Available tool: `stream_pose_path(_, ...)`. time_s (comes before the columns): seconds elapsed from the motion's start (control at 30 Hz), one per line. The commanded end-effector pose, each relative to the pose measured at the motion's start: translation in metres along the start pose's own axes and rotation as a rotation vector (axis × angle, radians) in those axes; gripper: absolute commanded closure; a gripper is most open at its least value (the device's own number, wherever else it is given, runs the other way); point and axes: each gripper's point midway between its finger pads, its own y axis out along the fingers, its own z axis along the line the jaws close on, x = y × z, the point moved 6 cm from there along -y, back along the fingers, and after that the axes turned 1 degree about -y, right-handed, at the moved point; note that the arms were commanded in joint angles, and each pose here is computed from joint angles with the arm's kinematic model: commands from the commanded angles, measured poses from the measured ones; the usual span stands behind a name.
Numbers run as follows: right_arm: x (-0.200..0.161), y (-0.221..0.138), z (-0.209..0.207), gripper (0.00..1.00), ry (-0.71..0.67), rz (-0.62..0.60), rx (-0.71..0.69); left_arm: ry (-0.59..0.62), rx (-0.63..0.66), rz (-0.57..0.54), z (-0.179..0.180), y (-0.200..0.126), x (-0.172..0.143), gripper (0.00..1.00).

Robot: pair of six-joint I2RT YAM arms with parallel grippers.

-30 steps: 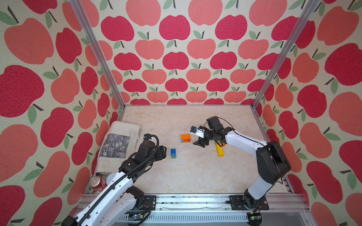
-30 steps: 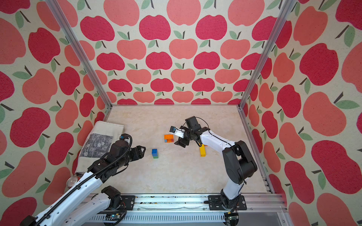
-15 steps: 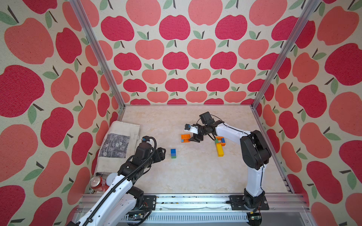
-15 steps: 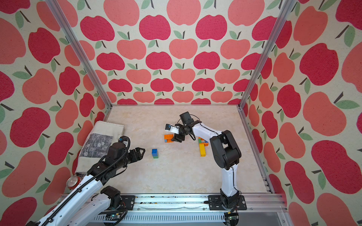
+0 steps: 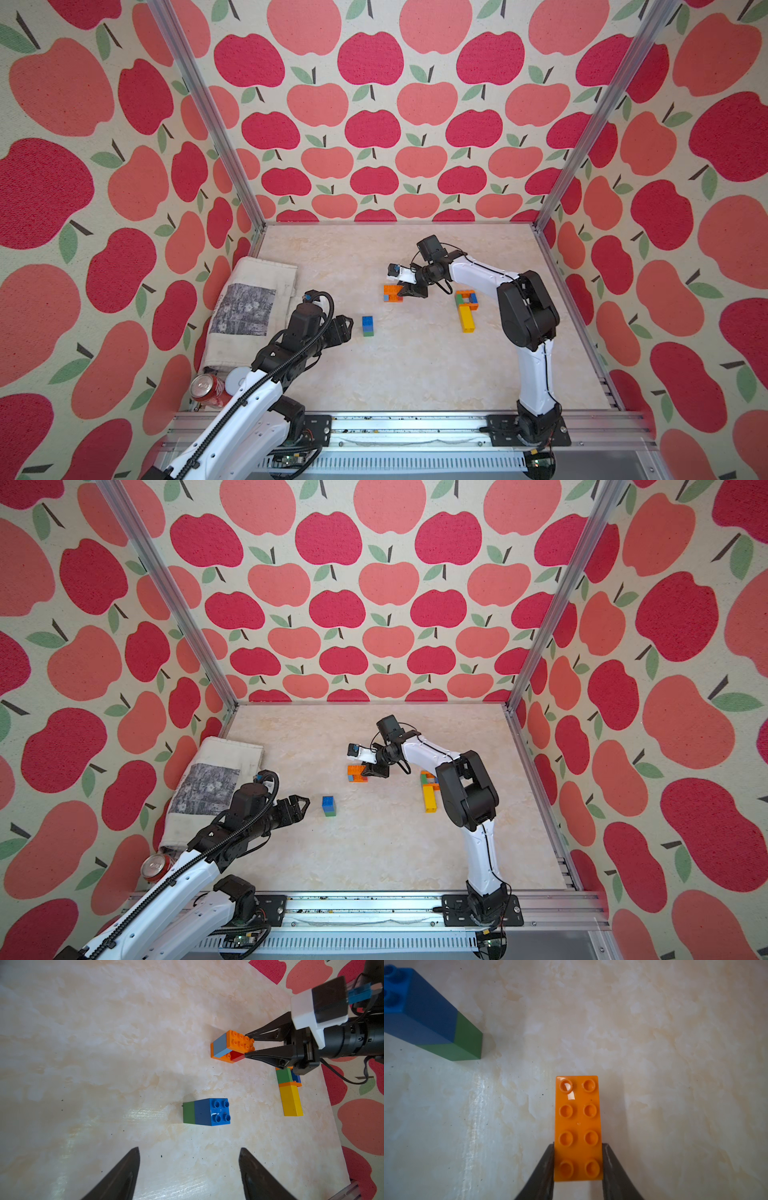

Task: Assemble the letter p with lego
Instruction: Pick up the lego brick from the center of the board, then assemble the lego brick with the lego brick.

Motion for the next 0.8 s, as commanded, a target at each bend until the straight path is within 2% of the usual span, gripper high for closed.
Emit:
stream_pose_path(0.0,0.004,0.000,0.007,0.70,0.005,-0.010,0.067,0.017,-0.020,-0.008,-0.003,0.000,0.002,0.23)
stream_pose_path(0.23,0.027,-0.027,0.008,0.75,0.005,-0.061,0.035,0.016,-0.005,-0.010,0.002,-0.002,0.000,0.23)
stream_pose_path(0.47,0.058,-0.061,0.018,0.76,0.028,-0.112,0.000,0.004,0.004,-0.022,0.007,-0.005,0.000,0.23)
stream_pose_path(0.77,0.099,-0.076,0.049,0.76,-0.007,-0.102,-0.008,-0.023,0.010,-0.039,0.011,-0.010,0.000,0.23)
